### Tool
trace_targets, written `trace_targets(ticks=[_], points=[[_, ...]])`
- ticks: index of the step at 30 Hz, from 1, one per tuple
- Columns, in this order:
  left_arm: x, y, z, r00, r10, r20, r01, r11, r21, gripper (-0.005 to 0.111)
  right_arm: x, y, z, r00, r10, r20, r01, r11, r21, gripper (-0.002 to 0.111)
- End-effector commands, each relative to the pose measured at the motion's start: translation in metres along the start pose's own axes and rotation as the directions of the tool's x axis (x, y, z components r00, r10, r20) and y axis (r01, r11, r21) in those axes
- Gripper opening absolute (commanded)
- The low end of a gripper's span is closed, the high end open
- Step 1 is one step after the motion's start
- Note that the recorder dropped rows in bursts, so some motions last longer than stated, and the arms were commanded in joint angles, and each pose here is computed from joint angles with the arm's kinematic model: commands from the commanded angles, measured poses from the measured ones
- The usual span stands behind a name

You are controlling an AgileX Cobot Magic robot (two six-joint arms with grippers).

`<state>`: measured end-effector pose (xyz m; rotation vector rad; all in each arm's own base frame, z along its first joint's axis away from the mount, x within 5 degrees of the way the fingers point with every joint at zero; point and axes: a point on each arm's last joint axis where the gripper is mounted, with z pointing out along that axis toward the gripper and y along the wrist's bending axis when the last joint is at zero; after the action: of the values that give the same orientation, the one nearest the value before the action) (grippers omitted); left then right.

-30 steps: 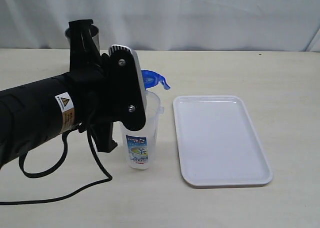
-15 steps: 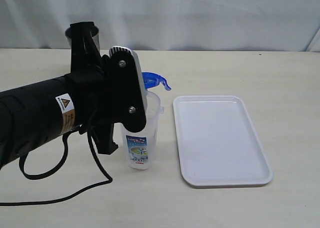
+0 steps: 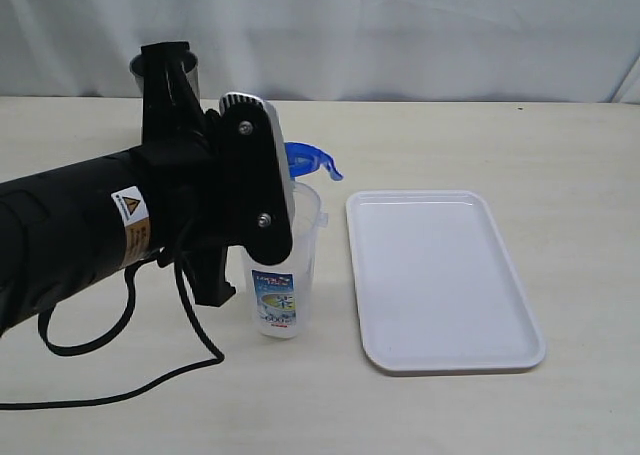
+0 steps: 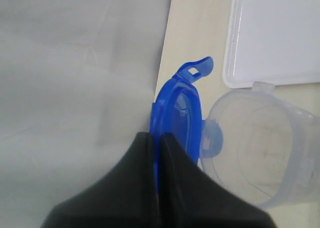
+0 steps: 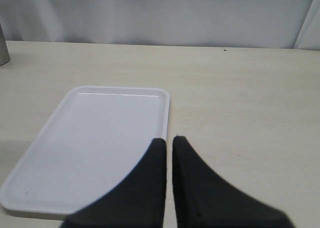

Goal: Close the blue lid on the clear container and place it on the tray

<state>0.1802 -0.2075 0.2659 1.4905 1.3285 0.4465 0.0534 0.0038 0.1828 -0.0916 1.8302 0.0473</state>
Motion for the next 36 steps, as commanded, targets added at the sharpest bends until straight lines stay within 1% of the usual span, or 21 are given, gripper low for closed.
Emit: trace_targets(ticks=[1, 10, 17, 22, 26, 29, 31, 34, 36], points=[[-0.002, 0.002, -0.002, 1.000, 0.027, 0.010, -0.027, 0.999, -0.021, 0.000, 0.001, -0.001, 0.000, 1.000, -0.002, 0.003, 0.002, 1.000, 0.009, 0.005], [0.000, 0.000, 0.001, 0.999, 0.030, -0.018, -0.030, 0.999, -0.030, 0.000, 0.001, -0.001, 0.000, 1.000, -0.002, 0.003, 0.002, 1.000, 0.009, 0.005], [0.002, 0.003, 0.001, 0.998, 0.052, -0.042, -0.055, 0.997, -0.053, 0.000, 0.001, -0.001, 0.000, 1.000, -0.002, 0.003, 0.002, 1.000, 0.009, 0.005], [0.002, 0.004, 0.000, 0.998, 0.051, -0.041, -0.053, 0.997, -0.055, 0.000, 0.001, -0.001, 0.000, 1.000, -0.002, 0.003, 0.002, 1.000, 0.009, 0.005], [0.002, 0.011, -0.006, 0.999, 0.041, -0.032, -0.043, 0.996, -0.082, 0.000, 0.001, -0.001, 0.000, 1.000, -0.002, 0.003, 0.002, 1.000, 0.009, 0.005], [0.000, 0.021, -0.011, 0.999, 0.023, -0.032, -0.027, 0.992, -0.126, 0.000, 0.001, -0.001, 0.000, 1.000, -0.002, 0.003, 0.002, 1.000, 0.009, 0.005], [-0.003, 0.025, -0.012, 1.000, 0.016, -0.023, -0.019, 0.990, -0.137, 0.000, 0.001, -0.001, 0.000, 1.000, -0.002, 0.003, 0.002, 1.000, 0.009, 0.005], [-0.007, 0.022, -0.011, 1.000, 0.020, 0.023, -0.018, 0.995, -0.098, 0.000, 0.001, -0.001, 0.000, 1.000, -0.002, 0.003, 0.002, 1.000, 0.009, 0.005], [-0.008, 0.021, -0.011, 0.999, 0.020, 0.033, -0.017, 0.996, -0.087, 0.000, 0.001, -0.001, 0.000, 1.000, -0.002, 0.003, 0.002, 1.000, 0.009, 0.005]])
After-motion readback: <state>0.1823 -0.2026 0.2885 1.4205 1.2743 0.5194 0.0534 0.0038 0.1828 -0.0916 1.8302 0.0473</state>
